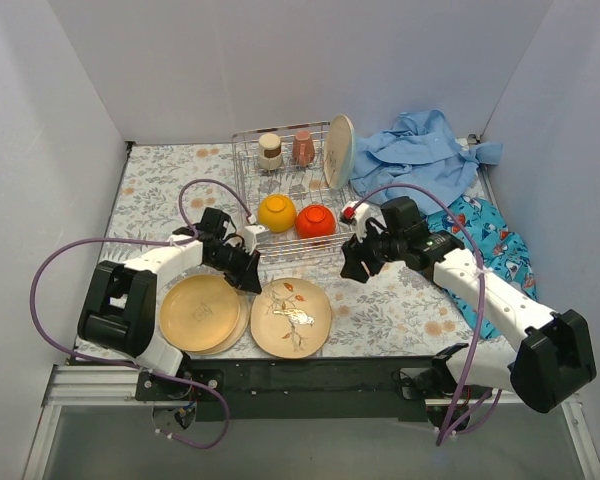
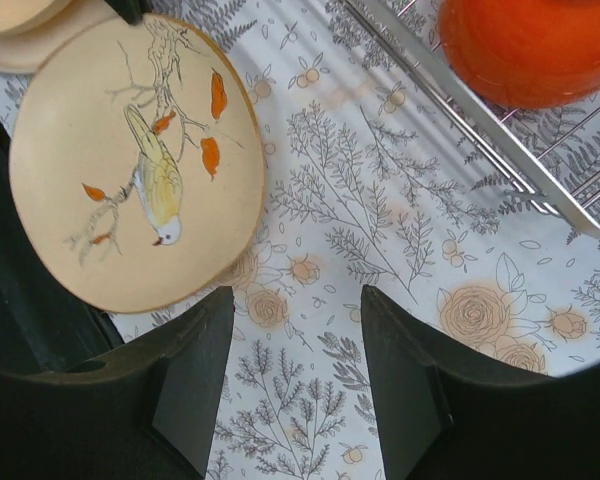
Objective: Load the mixed dishes into the dish rack
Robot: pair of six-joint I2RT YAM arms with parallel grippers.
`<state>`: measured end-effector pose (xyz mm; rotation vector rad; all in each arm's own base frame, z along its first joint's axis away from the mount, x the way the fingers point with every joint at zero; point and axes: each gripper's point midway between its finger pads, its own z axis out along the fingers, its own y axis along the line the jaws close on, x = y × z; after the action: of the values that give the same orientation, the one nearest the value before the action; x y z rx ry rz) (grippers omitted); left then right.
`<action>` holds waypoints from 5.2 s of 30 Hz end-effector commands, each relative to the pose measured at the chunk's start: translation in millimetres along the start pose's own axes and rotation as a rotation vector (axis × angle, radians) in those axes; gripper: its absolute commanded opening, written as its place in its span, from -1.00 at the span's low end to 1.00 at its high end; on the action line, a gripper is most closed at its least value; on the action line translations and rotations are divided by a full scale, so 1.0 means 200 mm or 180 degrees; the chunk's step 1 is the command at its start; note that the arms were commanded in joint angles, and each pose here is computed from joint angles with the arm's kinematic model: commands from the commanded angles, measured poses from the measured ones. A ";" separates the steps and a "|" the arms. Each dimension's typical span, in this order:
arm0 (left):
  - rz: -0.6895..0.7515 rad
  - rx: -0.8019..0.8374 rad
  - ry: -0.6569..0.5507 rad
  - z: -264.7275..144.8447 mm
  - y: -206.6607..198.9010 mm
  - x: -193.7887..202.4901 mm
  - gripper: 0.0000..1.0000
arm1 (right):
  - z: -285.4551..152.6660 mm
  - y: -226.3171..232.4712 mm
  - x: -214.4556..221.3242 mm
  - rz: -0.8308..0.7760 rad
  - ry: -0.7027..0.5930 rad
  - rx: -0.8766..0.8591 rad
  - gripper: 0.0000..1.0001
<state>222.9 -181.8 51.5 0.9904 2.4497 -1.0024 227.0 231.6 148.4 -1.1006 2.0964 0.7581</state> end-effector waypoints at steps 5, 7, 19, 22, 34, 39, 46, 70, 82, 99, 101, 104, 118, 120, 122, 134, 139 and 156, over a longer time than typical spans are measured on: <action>0.0319 0.0180 -0.0305 -0.09 -0.12 -0.20 -1.00 | 0.03 0.10 0.06 -0.0345 -0.0065 -0.0451 0.27; 0.0340 0.0193 -0.0349 -0.11 -0.14 -0.22 -1.00 | 0.04 0.12 0.04 -0.0305 -0.0104 -0.0577 0.28; 0.0602 0.0356 -0.0609 -0.22 -0.31 -0.43 -1.00 | 0.17 0.24 -0.04 0.0111 -0.0178 -0.1127 0.29; 0.0641 0.0409 -0.0658 -0.23 -0.35 -0.45 -1.00 | 0.20 0.26 -0.04 0.0123 -0.0158 -0.1213 0.29; 0.0644 0.0467 -0.0752 -0.25 -0.39 -0.48 -1.00 | 0.40 0.30 -0.01 0.0317 0.0000 -0.1467 0.26; 0.0508 0.0287 -0.0624 -0.22 -0.33 -0.40 -0.57 | 0.40 0.29 -0.03 0.0289 -0.0021 -0.1421 0.24; 0.0466 -0.0177 -0.0431 -0.14 -0.15 -0.28 -0.02 | 0.31 0.31 -0.02 0.0224 -0.0089 -0.1307 0.27; 0.0382 -0.0464 -0.0048 0.01 0.06 -0.07 -0.09 | 0.21 0.30 0.04 0.0023 -0.0226 -0.1082 0.29; 0.0270 -0.0302 0.0082 0.04 0.01 0.10 -0.20 | 0.24 0.28 0.04 0.0027 -0.0223 -0.1056 0.28; 0.0425 0.0212 -0.0336 0.02 -0.16 -0.22 -1.00 | 0.28 0.28 0.21 -0.0044 -0.0012 -0.1132 0.33; 0.0455 0.0262 -0.0397 0.00 -0.19 -0.28 -1.00 | 0.30 0.28 0.19 0.0001 -0.0038 -0.1186 0.34; 0.0511 0.0376 -0.0478 -0.03 -0.24 -0.34 -1.00 | 0.33 0.28 0.15 0.0122 -0.0070 -0.1208 0.35; 0.0577 0.0543 -0.0561 -0.07 -0.32 -0.42 -1.00 | 0.46 0.27 0.04 0.0468 -0.0157 -0.1441 -0.23; 0.0580 0.0528 -0.0574 -0.07 -0.33 -0.42 -1.00 | 0.46 0.28 0.03 0.0461 -0.0167 -0.1475 -0.58; 0.0585 0.0523 -0.0614 -0.08 -0.33 -0.43 -1.00 | 0.45 0.29 0.04 0.0467 -0.0160 -0.1500 -0.67; 0.0662 0.0564 -0.0777 -0.12 -0.36 -0.54 -1.00 | 0.50 0.29 0.04 0.0538 -0.0107 -0.1626 -0.69; 0.0709 0.0060 -0.1075 -0.32 -0.36 -0.83 -0.15 | 0.29 0.17 -0.11 0.0624 -0.0111 -0.1211 -0.97; -0.0828 -0.2569 -0.2211 -0.90 0.68 -0.93 -1.00 | -0.43 -0.18 -1.19 0.0526 -0.1741 0.0673 -0.97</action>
<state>449.4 -76.3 248.9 0.1412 1.9808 -0.2765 297.6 284.3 281.4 -0.8527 1.9808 0.9255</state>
